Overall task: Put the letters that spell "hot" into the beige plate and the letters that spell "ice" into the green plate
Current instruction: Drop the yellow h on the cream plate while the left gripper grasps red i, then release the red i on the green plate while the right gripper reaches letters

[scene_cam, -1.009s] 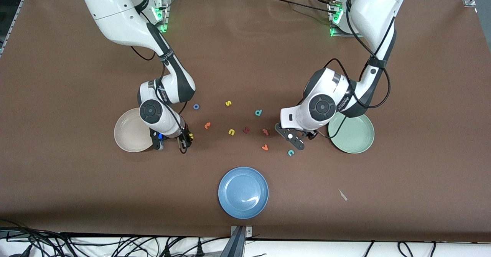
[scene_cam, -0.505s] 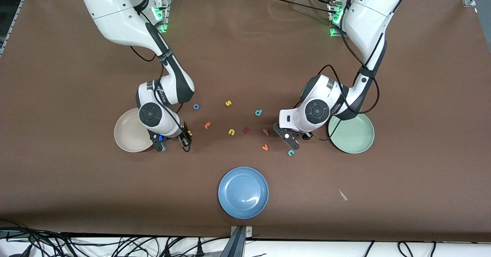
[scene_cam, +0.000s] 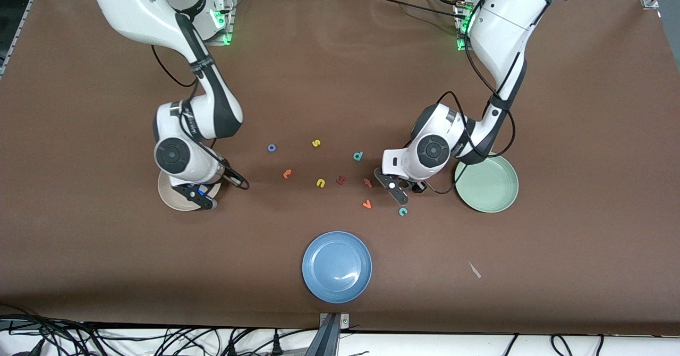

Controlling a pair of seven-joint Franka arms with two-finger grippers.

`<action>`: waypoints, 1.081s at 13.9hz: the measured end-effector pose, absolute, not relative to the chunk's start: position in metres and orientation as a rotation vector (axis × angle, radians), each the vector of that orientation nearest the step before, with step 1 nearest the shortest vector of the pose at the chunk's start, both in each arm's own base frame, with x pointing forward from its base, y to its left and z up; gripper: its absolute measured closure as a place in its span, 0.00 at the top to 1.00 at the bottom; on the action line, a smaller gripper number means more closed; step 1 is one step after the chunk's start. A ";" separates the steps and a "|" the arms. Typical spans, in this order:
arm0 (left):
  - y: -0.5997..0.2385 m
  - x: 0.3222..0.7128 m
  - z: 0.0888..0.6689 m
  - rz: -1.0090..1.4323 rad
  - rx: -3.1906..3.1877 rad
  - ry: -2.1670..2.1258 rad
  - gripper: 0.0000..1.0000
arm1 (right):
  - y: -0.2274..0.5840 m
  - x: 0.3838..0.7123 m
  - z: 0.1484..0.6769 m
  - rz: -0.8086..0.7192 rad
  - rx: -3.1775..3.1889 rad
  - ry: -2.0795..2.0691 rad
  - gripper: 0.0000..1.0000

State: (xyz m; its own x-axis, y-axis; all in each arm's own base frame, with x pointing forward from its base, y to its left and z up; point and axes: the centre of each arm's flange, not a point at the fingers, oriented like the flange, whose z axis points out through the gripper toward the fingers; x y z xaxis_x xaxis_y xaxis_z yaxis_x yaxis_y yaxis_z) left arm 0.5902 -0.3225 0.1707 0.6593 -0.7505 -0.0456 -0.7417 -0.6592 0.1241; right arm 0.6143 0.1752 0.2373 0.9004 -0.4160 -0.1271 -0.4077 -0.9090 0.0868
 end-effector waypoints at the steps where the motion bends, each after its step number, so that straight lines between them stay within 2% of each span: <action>1: -0.322 0.591 0.171 -0.139 2.776 -1.251 0.59 | 0.154 0.612 0.241 -0.194 3.026 -0.580 0.26; 2: -0.321 0.592 0.171 -0.134 2.778 -1.252 0.49 | 0.134 0.607 0.243 -0.162 3.044 -0.515 0.26; 4: -0.320 0.592 0.171 -0.133 2.779 -1.252 0.45 | 0.101 0.593 0.235 -0.095 3.069 -0.397 0.26; 6: -0.321 0.592 0.171 -0.134 2.777 -1.254 0.22 | 0.086 0.580 0.221 -0.037 3.082 -0.302 0.26; 7: -0.322 0.591 0.172 -0.134 2.776 -1.256 0.10 | 0.084 0.575 0.215 -0.023 3.083 -0.288 0.30; 13: -0.320 0.589 0.188 -0.217 2.773 -1.264 0.07 | 0.136 0.582 0.233 -0.001 3.106 -0.490 0.90; 14: -0.316 0.592 0.200 -0.229 2.778 -1.256 0.07 | 0.156 0.584 0.237 0.004 3.108 -0.572 0.99; 15: -0.308 0.596 0.213 -0.235 2.787 -1.243 0.07 | 0.178 0.584 0.240 0.005 3.110 -0.639 1.00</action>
State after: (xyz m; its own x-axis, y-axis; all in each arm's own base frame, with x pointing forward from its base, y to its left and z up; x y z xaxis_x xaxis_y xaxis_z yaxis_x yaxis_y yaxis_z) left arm 0.5959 -0.3083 0.2131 0.6587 -0.7447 -0.1070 -0.7323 -0.6673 0.1362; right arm 0.5837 0.1775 0.2403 0.9189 -0.3945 -0.0039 -0.3944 -0.9183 -0.0336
